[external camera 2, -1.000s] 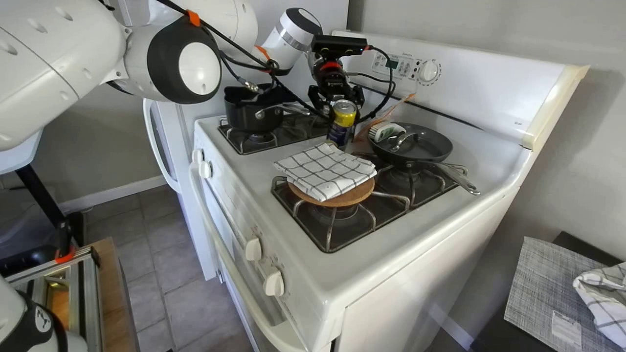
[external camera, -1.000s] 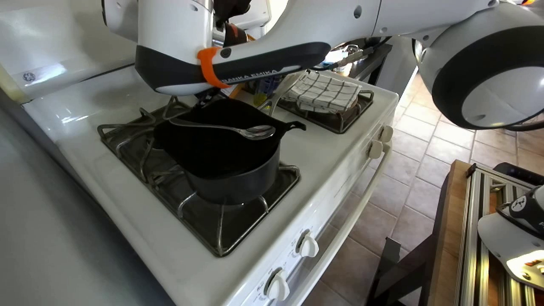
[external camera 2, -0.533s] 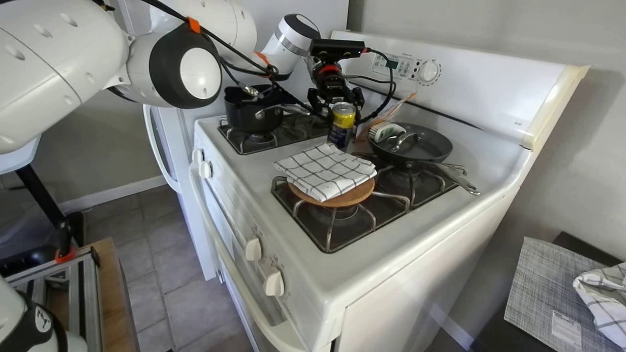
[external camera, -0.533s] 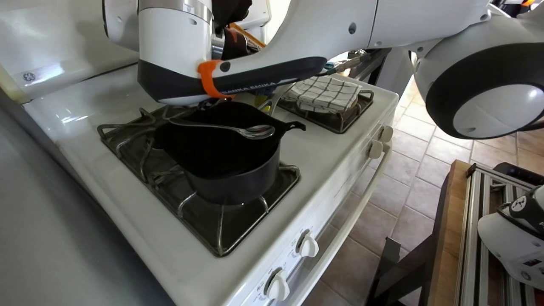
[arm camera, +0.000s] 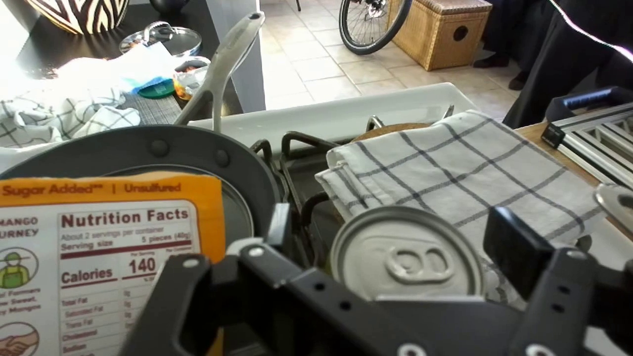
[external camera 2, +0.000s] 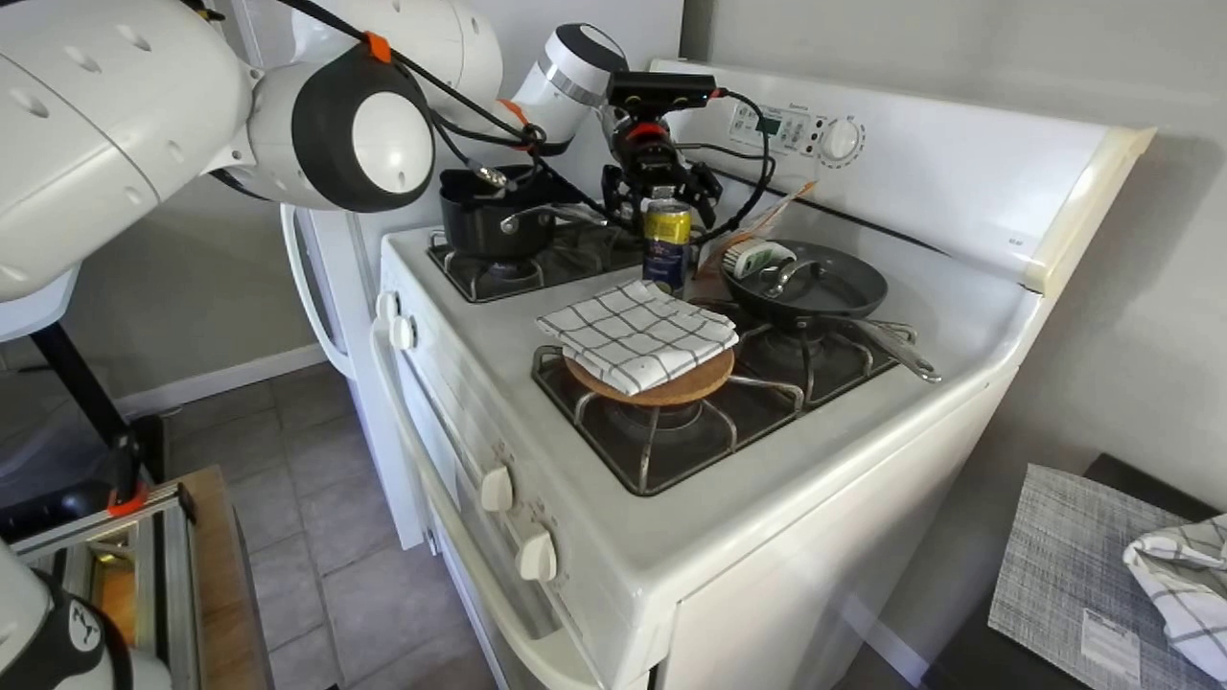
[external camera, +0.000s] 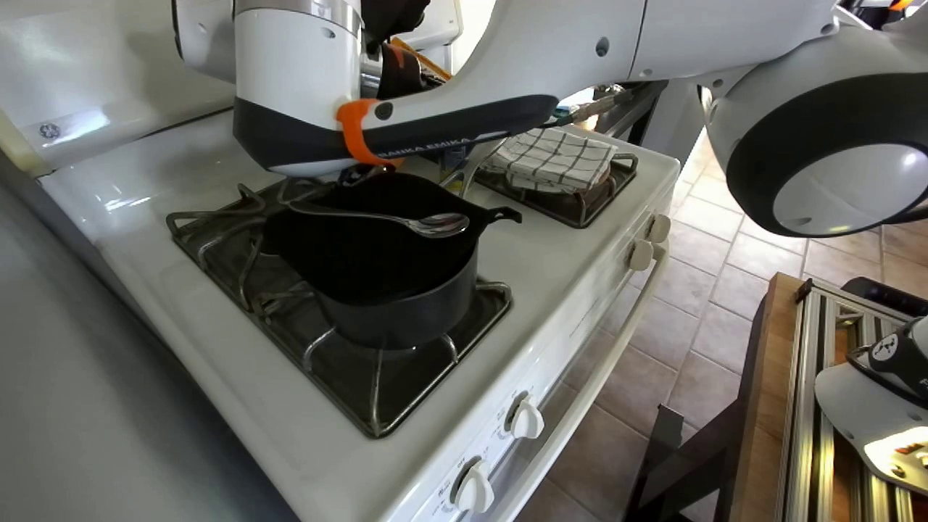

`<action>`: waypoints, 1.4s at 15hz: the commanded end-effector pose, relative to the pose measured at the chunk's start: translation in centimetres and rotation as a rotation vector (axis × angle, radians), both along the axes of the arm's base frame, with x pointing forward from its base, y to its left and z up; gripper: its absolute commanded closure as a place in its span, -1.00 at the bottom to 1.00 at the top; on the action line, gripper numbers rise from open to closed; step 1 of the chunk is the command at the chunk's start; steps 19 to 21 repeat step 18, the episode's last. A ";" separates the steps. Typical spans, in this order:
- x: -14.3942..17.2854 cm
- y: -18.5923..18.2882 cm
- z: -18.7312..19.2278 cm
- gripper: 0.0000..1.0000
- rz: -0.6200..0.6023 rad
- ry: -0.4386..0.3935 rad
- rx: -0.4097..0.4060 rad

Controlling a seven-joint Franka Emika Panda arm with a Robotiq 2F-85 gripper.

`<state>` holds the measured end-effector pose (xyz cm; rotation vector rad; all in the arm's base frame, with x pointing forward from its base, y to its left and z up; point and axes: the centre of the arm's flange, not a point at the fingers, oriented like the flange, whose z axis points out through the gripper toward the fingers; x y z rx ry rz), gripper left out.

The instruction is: Pick up the yellow can and place it standing the right way up on the middle white surface of the stove

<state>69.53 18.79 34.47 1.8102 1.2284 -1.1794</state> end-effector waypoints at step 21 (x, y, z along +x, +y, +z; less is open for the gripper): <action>-6.7 1.4 30.0 -1.00 -0.109 -0.685 0.376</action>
